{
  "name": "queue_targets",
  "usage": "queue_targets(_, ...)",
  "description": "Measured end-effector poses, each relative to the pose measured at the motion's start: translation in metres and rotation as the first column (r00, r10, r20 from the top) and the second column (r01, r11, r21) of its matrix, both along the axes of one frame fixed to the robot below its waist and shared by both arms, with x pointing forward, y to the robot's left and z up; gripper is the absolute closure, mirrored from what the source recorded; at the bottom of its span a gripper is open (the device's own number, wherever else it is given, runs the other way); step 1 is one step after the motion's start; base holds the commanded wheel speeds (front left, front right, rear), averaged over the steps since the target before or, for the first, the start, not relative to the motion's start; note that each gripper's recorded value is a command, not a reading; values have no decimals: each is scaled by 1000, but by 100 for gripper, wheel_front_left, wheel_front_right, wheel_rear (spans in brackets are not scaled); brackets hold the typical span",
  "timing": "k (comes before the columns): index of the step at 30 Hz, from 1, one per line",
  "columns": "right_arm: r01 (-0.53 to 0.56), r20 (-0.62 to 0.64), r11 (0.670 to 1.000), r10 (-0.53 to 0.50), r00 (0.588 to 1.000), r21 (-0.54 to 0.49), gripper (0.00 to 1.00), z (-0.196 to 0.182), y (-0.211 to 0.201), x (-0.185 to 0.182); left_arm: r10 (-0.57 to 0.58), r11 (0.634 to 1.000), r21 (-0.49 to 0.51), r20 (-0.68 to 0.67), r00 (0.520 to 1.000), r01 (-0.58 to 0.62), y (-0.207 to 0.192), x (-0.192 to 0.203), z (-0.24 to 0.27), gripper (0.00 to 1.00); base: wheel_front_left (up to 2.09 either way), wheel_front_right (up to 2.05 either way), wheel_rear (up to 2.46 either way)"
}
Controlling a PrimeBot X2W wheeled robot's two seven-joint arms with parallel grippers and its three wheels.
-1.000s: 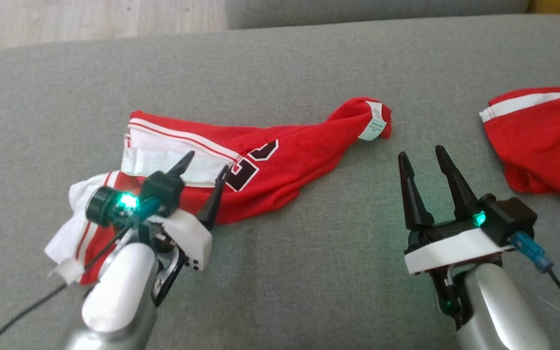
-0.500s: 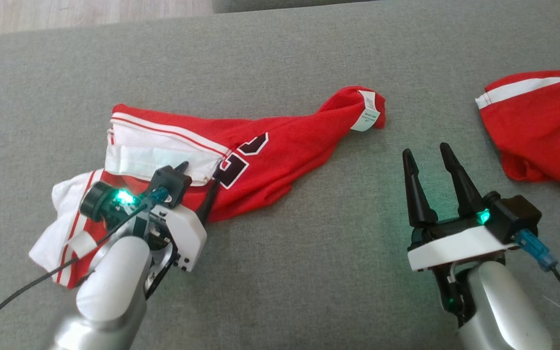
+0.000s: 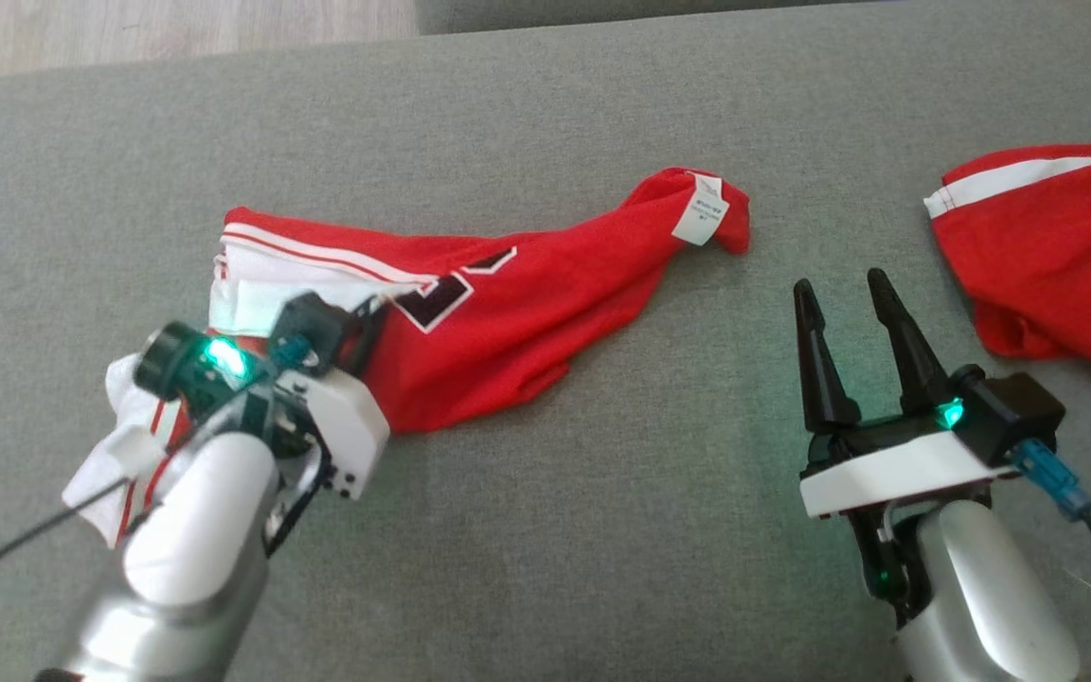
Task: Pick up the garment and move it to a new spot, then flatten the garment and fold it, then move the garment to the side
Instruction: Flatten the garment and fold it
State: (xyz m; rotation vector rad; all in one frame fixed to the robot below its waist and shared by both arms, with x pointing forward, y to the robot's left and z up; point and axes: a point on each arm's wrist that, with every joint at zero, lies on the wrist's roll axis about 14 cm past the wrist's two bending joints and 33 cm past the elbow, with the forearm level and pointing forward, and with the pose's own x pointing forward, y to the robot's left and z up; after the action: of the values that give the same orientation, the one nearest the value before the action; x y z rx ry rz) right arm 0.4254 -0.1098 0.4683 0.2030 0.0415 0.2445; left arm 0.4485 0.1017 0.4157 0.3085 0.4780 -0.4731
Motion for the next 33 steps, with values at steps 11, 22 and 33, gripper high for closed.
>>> queue_targets(11, -1, 0, 1000, 1, 1000, 13, 0, 1, 0, 2, 32, 999, 30, 178, 984, -38, 29, 61, 72, 100, 0, 0, 0)
queue_targets(22, 6, 26, 1000, -7, 1000, 19, 0, 8, -7, 19, 91, 994, 36, 316, 944, -108, 44, 157, 128, 100, 0, 0, 0)
queue_targets(33, 54, -3, 998, -54, 999, 10, 0, -5, -28, 28, 251, 964, -36, 462, 851, -265, 72, 236, 156, 0, 0, 0, 0)
